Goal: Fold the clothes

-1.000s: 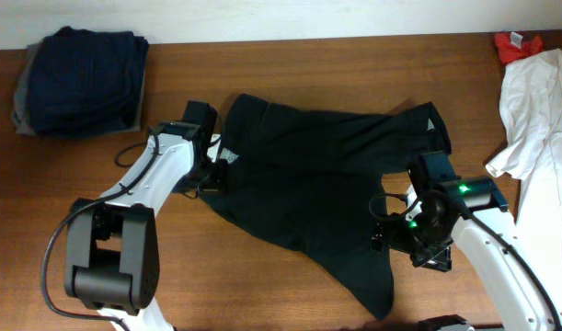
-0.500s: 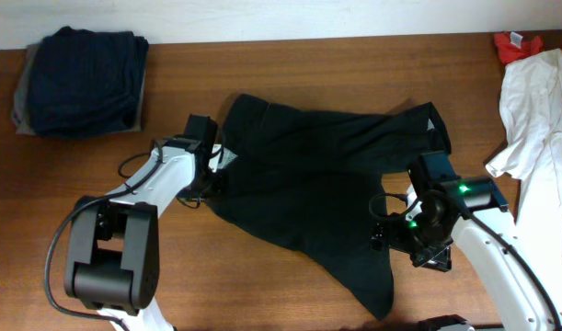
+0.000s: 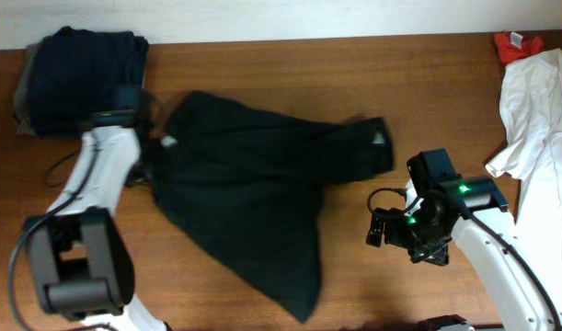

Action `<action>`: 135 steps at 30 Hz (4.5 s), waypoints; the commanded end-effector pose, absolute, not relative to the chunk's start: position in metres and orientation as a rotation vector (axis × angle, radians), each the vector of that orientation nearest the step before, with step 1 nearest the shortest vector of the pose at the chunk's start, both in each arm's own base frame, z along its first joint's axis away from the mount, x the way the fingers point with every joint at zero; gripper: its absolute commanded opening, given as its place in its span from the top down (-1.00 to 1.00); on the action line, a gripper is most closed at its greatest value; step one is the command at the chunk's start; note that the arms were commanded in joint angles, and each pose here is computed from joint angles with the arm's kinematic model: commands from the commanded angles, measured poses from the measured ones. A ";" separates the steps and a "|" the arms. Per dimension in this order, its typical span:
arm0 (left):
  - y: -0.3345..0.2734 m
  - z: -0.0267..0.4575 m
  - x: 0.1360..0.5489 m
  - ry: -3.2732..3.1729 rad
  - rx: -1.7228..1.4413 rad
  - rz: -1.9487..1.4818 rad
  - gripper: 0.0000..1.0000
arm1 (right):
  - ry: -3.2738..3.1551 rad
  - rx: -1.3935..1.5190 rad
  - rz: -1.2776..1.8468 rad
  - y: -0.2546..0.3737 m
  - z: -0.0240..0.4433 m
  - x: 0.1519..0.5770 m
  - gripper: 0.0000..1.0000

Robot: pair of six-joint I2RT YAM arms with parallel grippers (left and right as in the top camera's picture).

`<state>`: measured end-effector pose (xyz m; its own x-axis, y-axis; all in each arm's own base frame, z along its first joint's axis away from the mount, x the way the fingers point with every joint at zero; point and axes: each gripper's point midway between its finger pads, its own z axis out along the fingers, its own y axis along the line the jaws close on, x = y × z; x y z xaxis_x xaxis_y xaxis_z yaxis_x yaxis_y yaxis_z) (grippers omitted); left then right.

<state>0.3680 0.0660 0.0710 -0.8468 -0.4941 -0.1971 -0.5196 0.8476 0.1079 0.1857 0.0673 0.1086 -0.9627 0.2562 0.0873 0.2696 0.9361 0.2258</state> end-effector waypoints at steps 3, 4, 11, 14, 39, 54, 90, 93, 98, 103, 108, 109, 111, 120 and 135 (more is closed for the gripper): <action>0.092 0.084 0.358 2.792 -1.013 0.186 0.98 | -3.010 -0.294 -0.576 0.102 0.099 0.190 -0.97; 0.092 0.084 0.357 2.794 -1.013 0.187 0.99 | -3.000 -0.243 -0.643 0.115 0.095 0.190 -0.97; 0.091 0.084 0.355 2.804 -1.013 0.190 0.96 | -2.954 -0.074 -0.812 0.179 0.052 0.186 -0.98; 0.090 0.084 0.353 2.811 -1.014 0.192 0.95 | -2.986 0.022 -0.826 0.200 0.037 0.196 -0.75; 0.090 0.083 0.352 2.818 -1.015 0.193 0.87 | -3.250 0.051 -0.219 0.202 -0.025 0.204 -0.33; 0.090 0.083 0.350 2.825 -1.017 0.195 0.85 | -3.255 0.097 0.039 0.206 -0.028 0.206 0.92; 0.076 0.081 0.331 2.937 -0.997 0.133 -0.37 | -3.204 -0.160 -0.193 0.198 0.093 0.147 -0.97; 0.076 0.081 0.329 2.942 -0.998 0.139 -0.47 | -3.163 -0.349 0.007 0.195 0.064 0.125 -0.97; 0.076 0.081 0.328 2.947 -1.000 0.141 -0.50 | -3.066 -0.348 0.201 0.201 0.024 0.102 -0.98; 0.076 0.081 0.328 2.947 -0.999 0.141 -0.57 | -3.014 -0.347 0.199 0.212 0.002 0.099 -0.97; 0.076 0.081 0.328 2.947 -1.000 0.141 -0.58 | -3.070 -0.295 0.108 0.219 -0.013 0.106 -0.98; 0.076 0.081 0.328 2.946 -1.000 0.142 -0.58 | -3.076 -0.286 0.091 0.220 -0.017 0.107 -1.00; 0.076 0.081 0.328 2.946 -1.000 0.142 -0.58 | -3.085 -0.252 0.062 0.219 -0.023 0.107 -0.83; 0.076 0.081 0.328 2.946 -0.998 0.147 -0.60 | -3.016 -0.400 0.352 0.161 -0.009 0.110 0.92; 0.006 0.086 0.309 3.178 -0.654 -0.330 -0.59 | -3.120 -0.673 0.060 0.074 0.068 0.181 0.72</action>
